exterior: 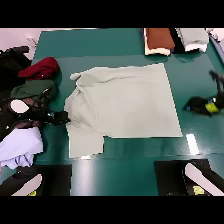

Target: Fold the shirts.

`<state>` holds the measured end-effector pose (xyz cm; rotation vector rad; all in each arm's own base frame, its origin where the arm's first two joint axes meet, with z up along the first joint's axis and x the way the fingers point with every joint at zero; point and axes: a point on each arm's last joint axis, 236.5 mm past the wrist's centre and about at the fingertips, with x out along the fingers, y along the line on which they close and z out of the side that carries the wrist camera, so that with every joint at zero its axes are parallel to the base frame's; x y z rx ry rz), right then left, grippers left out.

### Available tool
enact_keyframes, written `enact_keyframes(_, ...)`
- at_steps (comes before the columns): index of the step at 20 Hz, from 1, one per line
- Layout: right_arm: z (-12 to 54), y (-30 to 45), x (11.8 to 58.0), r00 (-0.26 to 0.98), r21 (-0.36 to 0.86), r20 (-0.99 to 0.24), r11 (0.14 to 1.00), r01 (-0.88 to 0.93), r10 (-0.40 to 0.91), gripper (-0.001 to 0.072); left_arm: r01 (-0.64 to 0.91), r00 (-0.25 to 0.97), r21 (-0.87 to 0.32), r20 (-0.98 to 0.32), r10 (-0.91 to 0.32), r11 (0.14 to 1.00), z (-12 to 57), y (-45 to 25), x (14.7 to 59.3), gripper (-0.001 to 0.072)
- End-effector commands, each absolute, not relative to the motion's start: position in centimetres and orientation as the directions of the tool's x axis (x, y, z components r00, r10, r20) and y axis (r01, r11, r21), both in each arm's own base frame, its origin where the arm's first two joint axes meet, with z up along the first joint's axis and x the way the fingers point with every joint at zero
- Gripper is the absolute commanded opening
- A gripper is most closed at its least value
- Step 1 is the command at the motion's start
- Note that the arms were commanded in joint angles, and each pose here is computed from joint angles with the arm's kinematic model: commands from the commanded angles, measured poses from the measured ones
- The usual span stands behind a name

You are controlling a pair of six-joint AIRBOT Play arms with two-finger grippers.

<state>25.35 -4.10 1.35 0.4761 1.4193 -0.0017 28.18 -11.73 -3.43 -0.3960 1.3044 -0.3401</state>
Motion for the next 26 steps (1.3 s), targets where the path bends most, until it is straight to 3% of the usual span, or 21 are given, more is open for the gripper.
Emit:
enact_keyframes(1, -5.0, -5.9, 17.8, 0.054, 0.333, -0.931, 0.781, 0.528, 0.360, 0.0569, 0.051, 0.261, -0.464, -0.848, -0.460, 0.884, -2.4, -11.9, 29.1, 0.0025)
enact_keyframes(2, -6.4, -5.2, 16.9, 0.049, 0.360, -0.913, 0.741, 0.566, 0.406, 0.0515, 0.050, 0.268, -0.464, -0.847, -0.460, 0.884, -2.3, -11.9, 29.3, 0.0025)
enact_keyframes(5, -8.8, -3.2, 16.4, 0.053, 0.418, -0.871, 0.681, 0.602, 0.488, 0.0497, 0.050, 0.270, -0.465, -0.846, -0.460, 0.884, -2.3, -11.9, 29.3, 0.0025)
enact_keyframes(6, -9.3, -2.6, 17.0, 0.064, 0.436, -0.863, 0.674, 0.596, 0.502, 0.0448, 0.050, 0.270, -0.465, -0.846, -0.460, 0.884, -2.3, -11.9, 29.3, 0.0025)
enact_keyframes(9, -9.8, -0.9, 19.9, 0.115, 0.481, -0.853, 0.680, 0.554, 0.510, 0.0422, 0.049, 0.268, -0.467, -0.846, -0.462, 0.883, -2.3, -11.9, 29.3, 0.0025)
enact_keyframes(13, -9.9, 1.2, 22.6, 0.152, 0.496, -0.862, 0.739, 0.456, 0.484, 0.0035, 0.051, 0.270, -0.467, -0.845, -0.462, 0.883, -2.2, -11.9, 29.4, 0.0024)
enact_keyframes(15, -7.9, 1.7, 24.2, 0.198, 0.497, -0.868, 0.785, 0.370, 0.457, 0.0016, 0.083, 0.317, -0.458, -0.830, -0.459, 0.885, -0.2, -11.8, 30.1, 0.0023)
enact_keyframes(18, 1.3, 1.5, 28.8, 0.389, 0.485, -0.832, 0.858, 0.167, 0.394, 0.0016, 0.170, 0.553, -0.400, -0.717, -0.423, 0.901, 10.2, -10.8, 32.7, 0.0023)
enact_keyframes(20, 11.3, 1.2, 31.7, 0.584, 0.420, -0.741, 0.908, 0.016, 0.332, 0.0016, 0.249, 0.740, -0.322, -0.545, -0.394, 0.913, 21.3, -10.0, 32.7, 0.0024)
enact_keyframes(23, 28.6, 1.6, 31.5, 0.845, 0.246, -0.477, 0.960, -0.135, 0.241, 0.0016, 0.337, 0.915, -0.172, -0.169, -0.365, 0.926, 39.6, -8.9, 27.7, 0.0024)
enact_keyframes(26, 41.3, 2.3, 26.9, 0.961, 0.060, -0.225, 0.987, -0.149, 0.158, 0.0016, 0.375, 0.921, -0.067, 0.138, -0.363, 0.925, 52.2, -8.5, 19.9, 0.0024)
